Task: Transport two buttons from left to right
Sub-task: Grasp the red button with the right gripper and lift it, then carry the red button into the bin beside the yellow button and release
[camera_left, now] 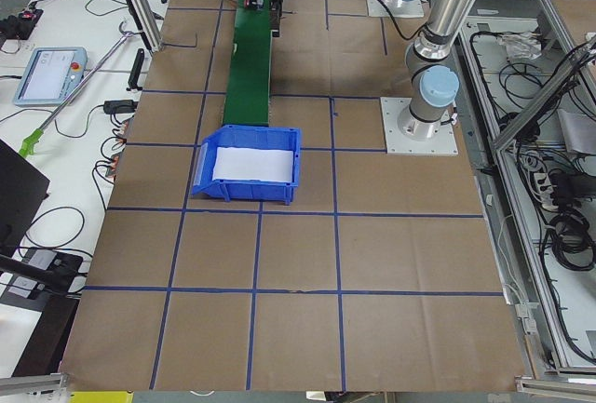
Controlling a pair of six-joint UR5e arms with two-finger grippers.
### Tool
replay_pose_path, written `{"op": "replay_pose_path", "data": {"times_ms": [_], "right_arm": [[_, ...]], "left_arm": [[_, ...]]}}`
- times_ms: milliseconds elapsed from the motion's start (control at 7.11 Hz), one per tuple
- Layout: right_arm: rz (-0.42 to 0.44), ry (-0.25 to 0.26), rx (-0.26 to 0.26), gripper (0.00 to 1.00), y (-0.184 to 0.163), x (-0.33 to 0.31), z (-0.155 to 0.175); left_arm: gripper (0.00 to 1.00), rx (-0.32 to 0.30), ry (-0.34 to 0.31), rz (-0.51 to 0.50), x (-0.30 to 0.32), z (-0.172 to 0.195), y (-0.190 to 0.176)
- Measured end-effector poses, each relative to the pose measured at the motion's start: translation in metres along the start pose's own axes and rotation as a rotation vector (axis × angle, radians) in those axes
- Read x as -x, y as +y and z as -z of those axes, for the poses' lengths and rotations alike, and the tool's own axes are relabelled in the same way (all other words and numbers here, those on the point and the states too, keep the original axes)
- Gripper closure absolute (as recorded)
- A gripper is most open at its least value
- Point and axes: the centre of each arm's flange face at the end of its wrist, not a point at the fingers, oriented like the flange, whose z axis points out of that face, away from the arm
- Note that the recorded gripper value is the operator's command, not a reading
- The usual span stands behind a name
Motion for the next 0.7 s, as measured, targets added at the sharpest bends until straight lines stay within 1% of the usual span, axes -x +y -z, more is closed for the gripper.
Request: {"op": "replay_pose_path", "data": {"times_ms": [141,281,563,704], "right_arm": [[0.002,0.027,0.006,0.97,-0.003,-0.003,0.011],[-0.003,0.059,0.012,0.97,-0.007,-0.010,0.035],[-0.016,0.088,0.008,0.96,-0.020,-0.047,0.104],[0.005,0.104,0.002,0.96,-0.027,-0.087,0.133]], "left_arm": [[0.00,0.000,0.000,0.000,0.000,0.000,0.000],[0.00,0.000,0.001,0.000,0.000,0.000,0.000],[0.00,-0.001,0.000,0.000,0.000,0.000,0.000],[0.00,-0.002,0.000,-0.001,0.000,0.000,0.000]]}}
